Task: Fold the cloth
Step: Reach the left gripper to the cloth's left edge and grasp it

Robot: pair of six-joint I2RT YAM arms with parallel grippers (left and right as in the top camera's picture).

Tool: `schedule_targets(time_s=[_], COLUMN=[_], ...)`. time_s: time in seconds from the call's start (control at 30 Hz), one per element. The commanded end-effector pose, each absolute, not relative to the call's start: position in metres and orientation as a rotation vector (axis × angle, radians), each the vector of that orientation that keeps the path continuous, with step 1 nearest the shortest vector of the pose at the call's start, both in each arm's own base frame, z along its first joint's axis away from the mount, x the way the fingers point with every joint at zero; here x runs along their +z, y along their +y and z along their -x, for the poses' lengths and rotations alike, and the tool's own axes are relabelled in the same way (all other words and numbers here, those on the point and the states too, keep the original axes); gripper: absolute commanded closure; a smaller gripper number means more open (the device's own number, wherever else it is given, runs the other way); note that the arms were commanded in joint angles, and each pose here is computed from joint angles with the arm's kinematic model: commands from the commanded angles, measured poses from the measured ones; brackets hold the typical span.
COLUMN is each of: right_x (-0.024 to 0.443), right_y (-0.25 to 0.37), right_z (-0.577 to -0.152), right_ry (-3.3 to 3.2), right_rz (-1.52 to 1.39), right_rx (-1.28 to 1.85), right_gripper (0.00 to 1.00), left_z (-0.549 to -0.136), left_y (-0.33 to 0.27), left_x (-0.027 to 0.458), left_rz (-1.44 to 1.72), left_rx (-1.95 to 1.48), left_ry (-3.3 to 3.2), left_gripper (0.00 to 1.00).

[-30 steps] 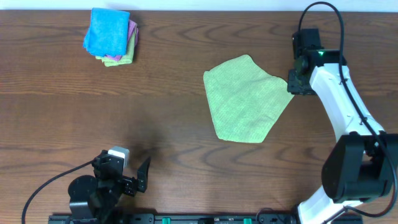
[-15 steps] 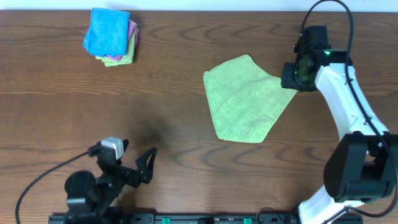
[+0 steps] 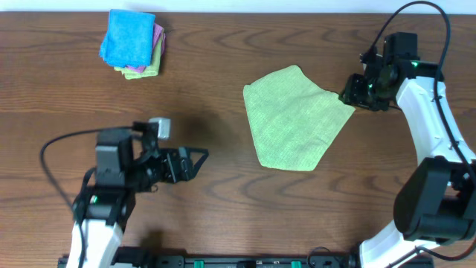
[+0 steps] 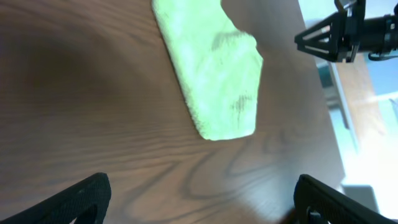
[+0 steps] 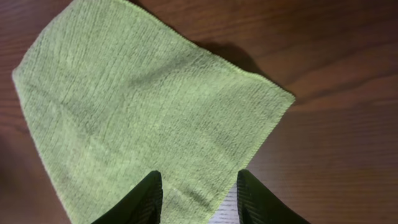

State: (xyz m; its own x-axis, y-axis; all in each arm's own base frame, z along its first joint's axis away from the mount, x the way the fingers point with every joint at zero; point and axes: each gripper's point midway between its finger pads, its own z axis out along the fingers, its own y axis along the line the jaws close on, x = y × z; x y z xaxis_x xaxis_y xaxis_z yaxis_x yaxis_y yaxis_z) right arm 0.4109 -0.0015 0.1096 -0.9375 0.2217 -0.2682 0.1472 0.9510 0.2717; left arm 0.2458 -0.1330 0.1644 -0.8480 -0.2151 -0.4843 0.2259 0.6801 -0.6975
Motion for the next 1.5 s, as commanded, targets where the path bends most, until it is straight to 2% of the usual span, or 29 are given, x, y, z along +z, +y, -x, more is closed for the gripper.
schedule_targets(time_s=[0.0,0.17,0.6,0.93,1.47], right_x=[0.114,0.114,0.114,0.114,0.115], right_y=[0.002,0.002,0.002,0.002,0.005], right_z=[-0.412,-0.411,-0.411,-0.412,-0.412], right_ry=[2.796,2.799,2.798,2.796,2.793], right_rz=[-0.237,-0.238,-0.238,-0.238,-0.234], right_rx=[0.396,0.396,0.397,0.397,0.416], right_gripper=[0.61,0.61,0.62,0.63,0.64], left_z=[-0.247,-0.265,-0.294,-0.301,-0.303], left_y=[-0.149,-0.153,-0.198,-0.242,-0.275], left_x=[0.162,0.141,0.081,0.059,0.026], left_rz=[0.149,0.327,0.409,0.405,0.568], left_rx=[-1.281,-1.345,-1.46,-1.559,-1.58], left_ry=[2.422,2.479,2.58,2.577,2.594], left_gripper=[0.05,0.05,0.05,0.05,0.05])
